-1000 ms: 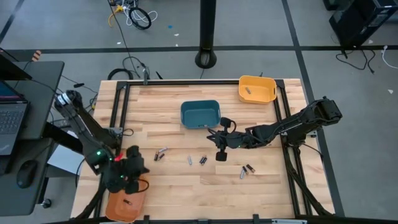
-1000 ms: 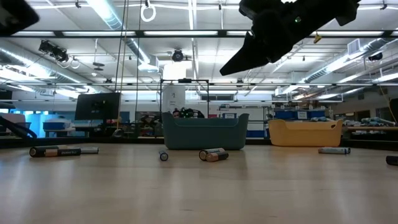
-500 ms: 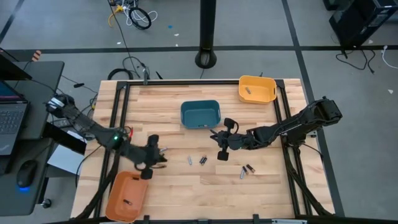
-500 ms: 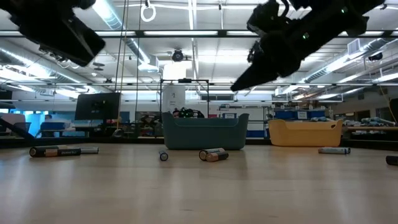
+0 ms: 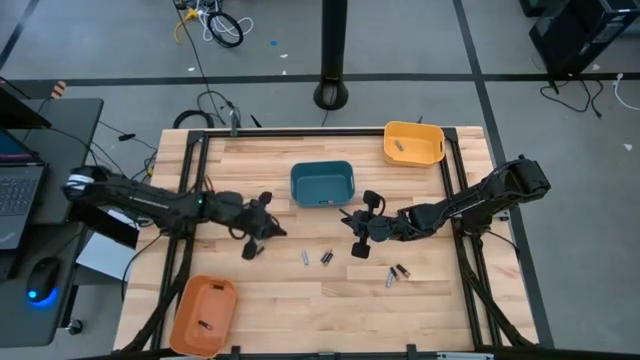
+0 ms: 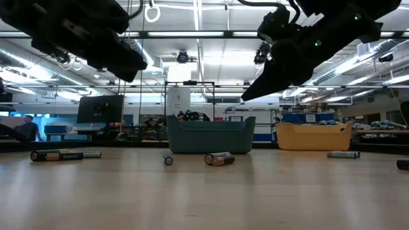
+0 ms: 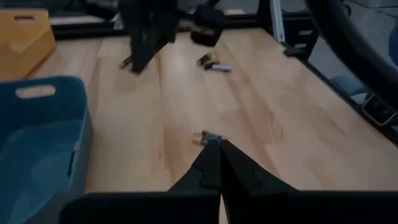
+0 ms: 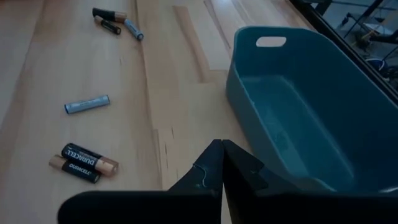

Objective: Sort batteries
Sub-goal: Put the white battery into the yellow bin

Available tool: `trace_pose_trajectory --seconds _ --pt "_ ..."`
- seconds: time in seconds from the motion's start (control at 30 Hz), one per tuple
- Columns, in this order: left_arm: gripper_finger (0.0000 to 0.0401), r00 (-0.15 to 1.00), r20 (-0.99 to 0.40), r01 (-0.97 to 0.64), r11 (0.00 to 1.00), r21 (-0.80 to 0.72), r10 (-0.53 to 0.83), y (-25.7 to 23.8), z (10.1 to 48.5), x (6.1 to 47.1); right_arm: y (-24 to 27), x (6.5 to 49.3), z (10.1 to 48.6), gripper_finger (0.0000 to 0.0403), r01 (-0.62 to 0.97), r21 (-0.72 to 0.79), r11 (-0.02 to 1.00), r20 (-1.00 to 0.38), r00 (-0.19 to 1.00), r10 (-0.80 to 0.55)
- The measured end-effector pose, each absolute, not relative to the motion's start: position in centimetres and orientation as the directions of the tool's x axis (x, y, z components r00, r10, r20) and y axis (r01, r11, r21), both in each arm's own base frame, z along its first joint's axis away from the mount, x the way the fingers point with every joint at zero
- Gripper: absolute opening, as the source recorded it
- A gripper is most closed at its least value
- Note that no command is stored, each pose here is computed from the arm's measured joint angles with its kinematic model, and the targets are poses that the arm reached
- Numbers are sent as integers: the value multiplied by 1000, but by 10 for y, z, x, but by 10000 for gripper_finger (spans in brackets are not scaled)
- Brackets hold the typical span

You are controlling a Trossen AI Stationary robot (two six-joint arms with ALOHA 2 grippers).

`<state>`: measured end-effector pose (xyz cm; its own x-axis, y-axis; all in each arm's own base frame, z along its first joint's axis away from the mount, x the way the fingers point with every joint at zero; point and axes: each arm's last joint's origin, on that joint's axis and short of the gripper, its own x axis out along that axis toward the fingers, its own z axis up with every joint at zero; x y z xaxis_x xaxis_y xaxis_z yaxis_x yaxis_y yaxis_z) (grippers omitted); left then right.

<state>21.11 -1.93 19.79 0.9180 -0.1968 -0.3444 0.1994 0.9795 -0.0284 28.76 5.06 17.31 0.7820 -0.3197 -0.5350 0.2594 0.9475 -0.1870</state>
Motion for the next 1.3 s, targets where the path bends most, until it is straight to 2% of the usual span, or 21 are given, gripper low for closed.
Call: trace_pose_trajectory --seconds 0.37,0.6,0.9,1.1,1.23,1.3 --pt "3 949 -293 151 983 103 -115 2 203 214 24 294 176 13 275 -161 948 -524 790 -318" --pt "3 958 -228 193 978 78 -171 22 209 213 -3 300 181 10 207 -159 965 -492 831 -259" --pt "3 984 -146 122 981 148 -101 38 217 212 -46 298 183 10 208 -198 958 -486 828 -280" --pt "3 986 -158 73 988 138 -51 49 216 210 -76 293 183 10 200 -221 955 -481 829 -285" --pt "3 986 -153 81 987 138 -59 50 216 210 -93 290 186 10 152 -225 962 -454 858 -241" --pt "3 992 -129 0 994 108 14 52 219 210 -101 289 190 10 138 -218 966 -411 885 -219"
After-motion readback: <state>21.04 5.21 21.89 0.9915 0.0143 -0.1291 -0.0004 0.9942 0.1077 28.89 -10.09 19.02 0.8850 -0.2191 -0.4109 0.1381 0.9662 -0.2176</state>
